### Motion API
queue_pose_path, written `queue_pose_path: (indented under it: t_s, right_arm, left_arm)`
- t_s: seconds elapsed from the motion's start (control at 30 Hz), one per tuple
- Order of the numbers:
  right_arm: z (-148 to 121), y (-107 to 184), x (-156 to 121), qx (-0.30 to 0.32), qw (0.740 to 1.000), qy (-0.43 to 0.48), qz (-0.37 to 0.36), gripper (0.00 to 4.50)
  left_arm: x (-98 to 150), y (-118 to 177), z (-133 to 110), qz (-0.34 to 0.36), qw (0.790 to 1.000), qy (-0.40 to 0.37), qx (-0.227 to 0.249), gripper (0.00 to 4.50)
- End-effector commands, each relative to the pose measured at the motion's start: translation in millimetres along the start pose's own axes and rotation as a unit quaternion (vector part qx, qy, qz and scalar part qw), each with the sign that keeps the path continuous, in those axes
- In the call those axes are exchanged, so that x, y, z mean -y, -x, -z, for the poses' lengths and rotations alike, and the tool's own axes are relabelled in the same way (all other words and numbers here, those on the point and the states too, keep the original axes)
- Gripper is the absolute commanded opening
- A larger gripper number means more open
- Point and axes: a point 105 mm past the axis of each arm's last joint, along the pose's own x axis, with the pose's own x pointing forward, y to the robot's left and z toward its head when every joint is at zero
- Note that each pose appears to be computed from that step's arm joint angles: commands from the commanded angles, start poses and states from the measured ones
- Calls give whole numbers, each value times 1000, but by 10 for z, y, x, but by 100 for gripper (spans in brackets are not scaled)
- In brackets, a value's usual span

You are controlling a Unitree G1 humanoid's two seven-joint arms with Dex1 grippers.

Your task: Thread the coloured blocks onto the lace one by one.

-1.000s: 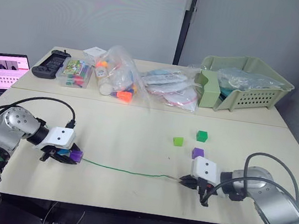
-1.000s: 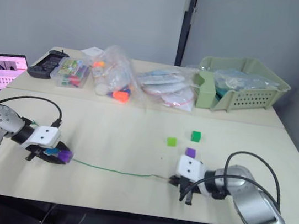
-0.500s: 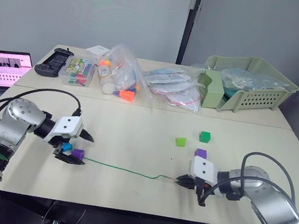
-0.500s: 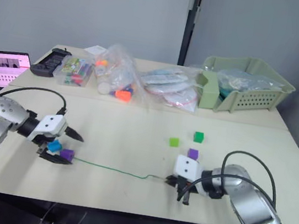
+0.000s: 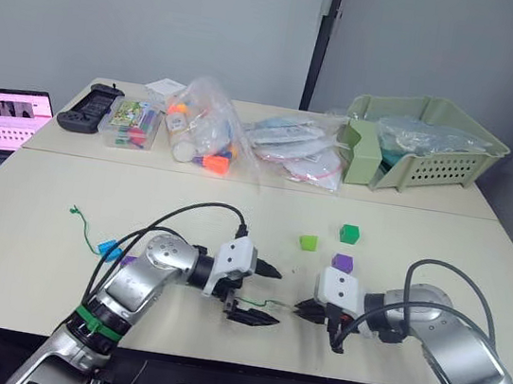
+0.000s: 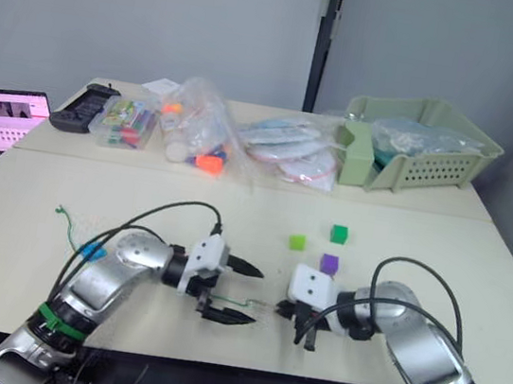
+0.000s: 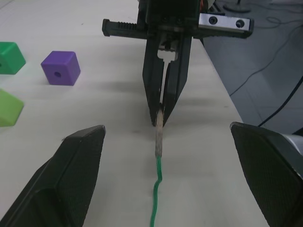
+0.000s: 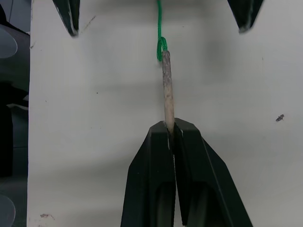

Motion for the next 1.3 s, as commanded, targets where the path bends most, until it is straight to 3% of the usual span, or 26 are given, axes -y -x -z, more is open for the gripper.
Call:
queue_pose_path:
  t_s: [0.03,0.27,0.73,1.23,1.3]
  right_arm:
    - [-103,40,24,5,1000,20,7,0]
    - [-112,38,12,6,1000,19,6,0]
    - [-115,36,20,4,1000,19,8,0]
    - [-116,16,-63,8,1000,8,-12,0]
    - [-153,22,-5,23,1000,-3,13,70]
  left_arm:
    - [-55,-70,78,0,1000,-18,-16,445]
    - [-97,-138,105,0,1000,-19,-18,445]
    - [-76,-146,91,6,999,-22,-24,4]
    - [-117,-160,60,-4,999,-23,-25,4]
    - [-118,-155,59,-4,999,-23,-27,0]
